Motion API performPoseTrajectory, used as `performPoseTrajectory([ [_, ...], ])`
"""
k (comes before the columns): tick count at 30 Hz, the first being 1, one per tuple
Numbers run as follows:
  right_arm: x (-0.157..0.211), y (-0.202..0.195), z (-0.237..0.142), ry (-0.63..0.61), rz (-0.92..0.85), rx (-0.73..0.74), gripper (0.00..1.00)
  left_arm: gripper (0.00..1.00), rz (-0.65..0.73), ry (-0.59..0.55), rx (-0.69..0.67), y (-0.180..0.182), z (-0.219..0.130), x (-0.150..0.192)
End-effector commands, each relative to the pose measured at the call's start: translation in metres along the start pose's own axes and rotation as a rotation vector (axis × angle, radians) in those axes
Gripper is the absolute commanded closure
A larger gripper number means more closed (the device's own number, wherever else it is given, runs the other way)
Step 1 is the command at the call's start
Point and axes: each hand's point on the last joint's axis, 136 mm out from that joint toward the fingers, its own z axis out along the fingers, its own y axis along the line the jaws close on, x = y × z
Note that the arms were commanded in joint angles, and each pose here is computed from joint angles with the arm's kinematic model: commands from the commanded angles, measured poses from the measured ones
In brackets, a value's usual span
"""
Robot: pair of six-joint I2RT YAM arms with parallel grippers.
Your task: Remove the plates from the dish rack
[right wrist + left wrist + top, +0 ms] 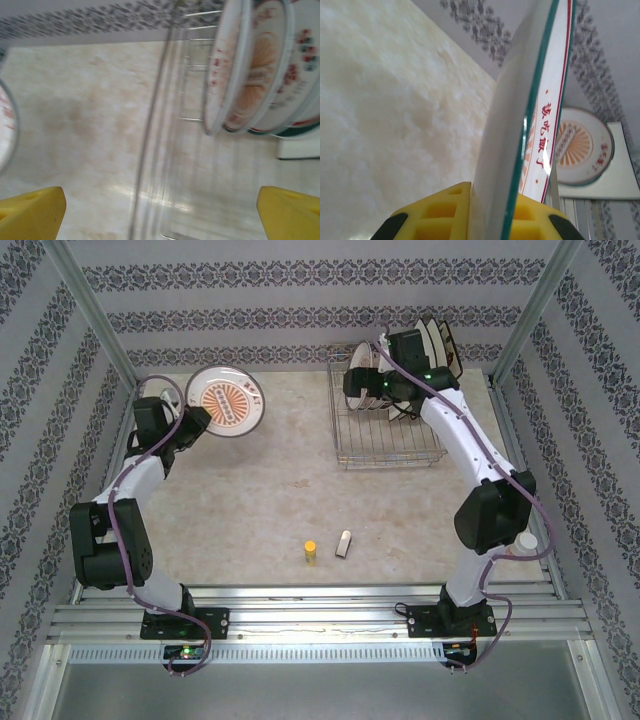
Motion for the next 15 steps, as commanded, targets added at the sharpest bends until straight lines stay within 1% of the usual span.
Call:
performPoseTrajectory([
  [1,0.024,-0.030,-0.016,0.070,-0.088,0.162,0.02,1.00,-0.031,-0.185,0.014,0.012,-0.003,-0.048],
  [3,0.028,-0.031,-0.017,0.074,-0.095,0.167,0.02,1.00,-0.057,-0.218,-0.003,0.029,0.002,-0.057],
  [7,0.032,-0.036,-0.020,0.107,-0.137,0.230,0.02,1.00,-0.098,-0.253,-0.056,0.060,0.017,-0.068],
  [15,0.028,-0.031,-0.023,0.127,-0.169,0.243,0.02,1.00,-0.204,-0.320,-0.100,0.099,0.041,-0.075],
])
